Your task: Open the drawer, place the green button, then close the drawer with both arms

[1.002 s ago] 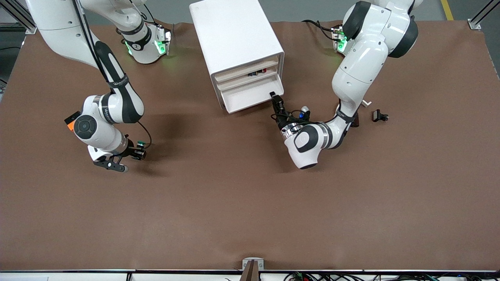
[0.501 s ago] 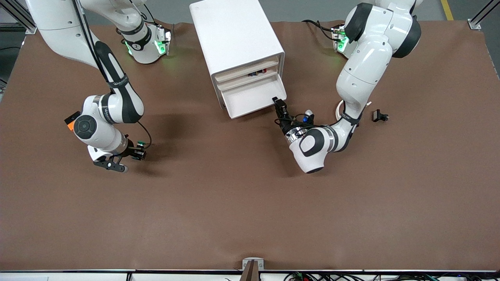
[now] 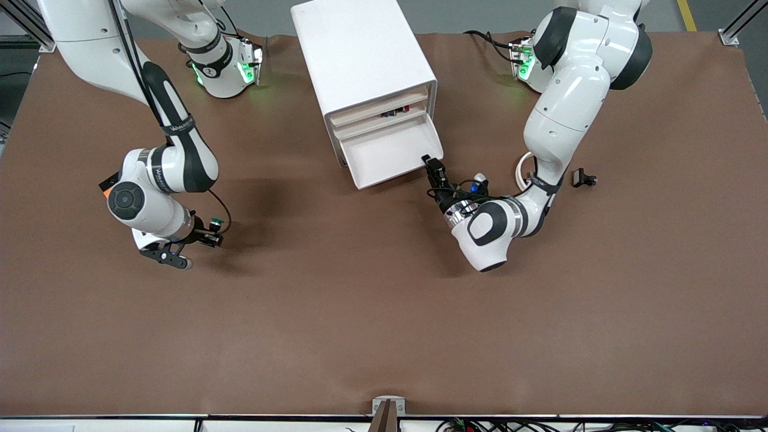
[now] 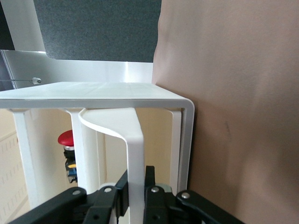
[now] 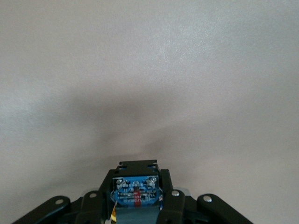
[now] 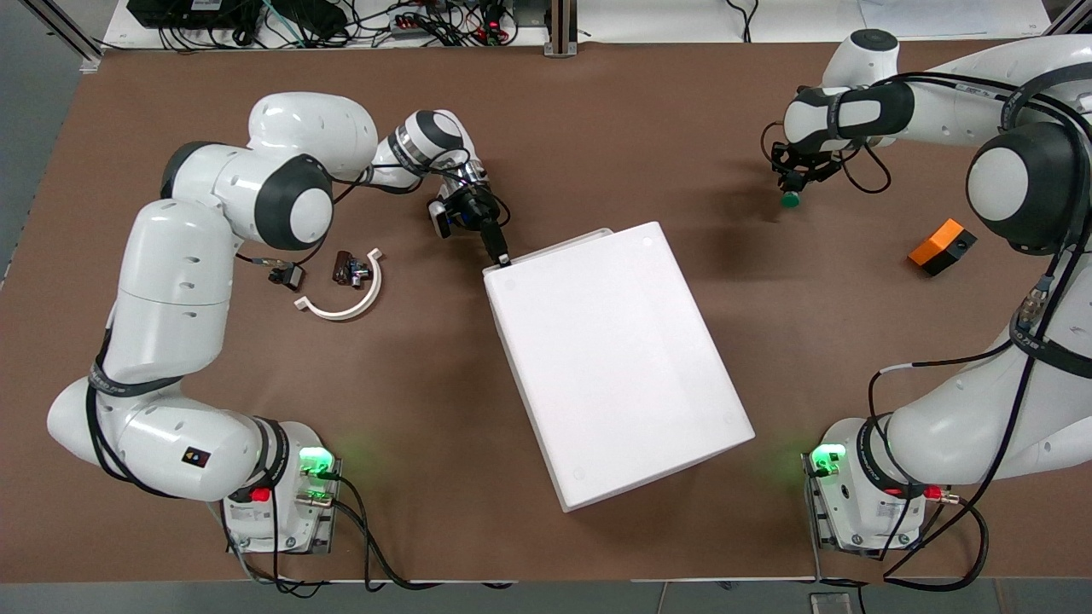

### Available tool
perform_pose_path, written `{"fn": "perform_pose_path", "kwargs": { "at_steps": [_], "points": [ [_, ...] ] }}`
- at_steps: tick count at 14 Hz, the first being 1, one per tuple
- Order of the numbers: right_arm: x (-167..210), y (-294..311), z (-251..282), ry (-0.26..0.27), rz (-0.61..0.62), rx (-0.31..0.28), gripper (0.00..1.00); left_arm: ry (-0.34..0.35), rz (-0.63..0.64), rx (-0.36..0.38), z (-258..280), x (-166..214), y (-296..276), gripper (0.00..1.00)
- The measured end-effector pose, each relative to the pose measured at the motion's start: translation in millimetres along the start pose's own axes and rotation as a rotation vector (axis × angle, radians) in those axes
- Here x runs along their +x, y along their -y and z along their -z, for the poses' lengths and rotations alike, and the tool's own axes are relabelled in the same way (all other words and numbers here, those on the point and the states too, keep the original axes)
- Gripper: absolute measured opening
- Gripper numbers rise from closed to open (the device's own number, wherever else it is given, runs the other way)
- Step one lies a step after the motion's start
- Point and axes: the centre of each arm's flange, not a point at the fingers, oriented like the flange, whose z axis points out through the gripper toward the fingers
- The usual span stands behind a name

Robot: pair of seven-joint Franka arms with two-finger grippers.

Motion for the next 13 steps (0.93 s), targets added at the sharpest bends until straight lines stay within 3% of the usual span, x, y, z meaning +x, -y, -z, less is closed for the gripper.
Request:
{"fn": "perform_pose_path", "kwargs": {
  "at_steps": [5, 10, 12, 13],
  "points": [
    [-22.0, 74.9, 23.8, -0.032, -0.154, 0.019, 0.41, 0.029, 0.005, -0.01, 21.1, 11.2, -2.4, 0.16],
    [-71.6, 186.4, 86.5, -0.009, -0.295, -0.007, 0.41, 0.032, 0.006, -0.01, 23.3, 12.6, -3.0, 0.18],
    [-87.1, 215.3, 111.8, -0.012, -0.344, -0.004, 0.41, 0.034, 0.008, -0.012, 24.7, 13.8, -3.9, 0.22],
    [-98.0, 228.9, 120.1, -0.013, -0.367, -0.005, 0.41, 0.033, 0.011, -0.014, 25.5, 15.0, -5.1, 0.3]
  ]
}}
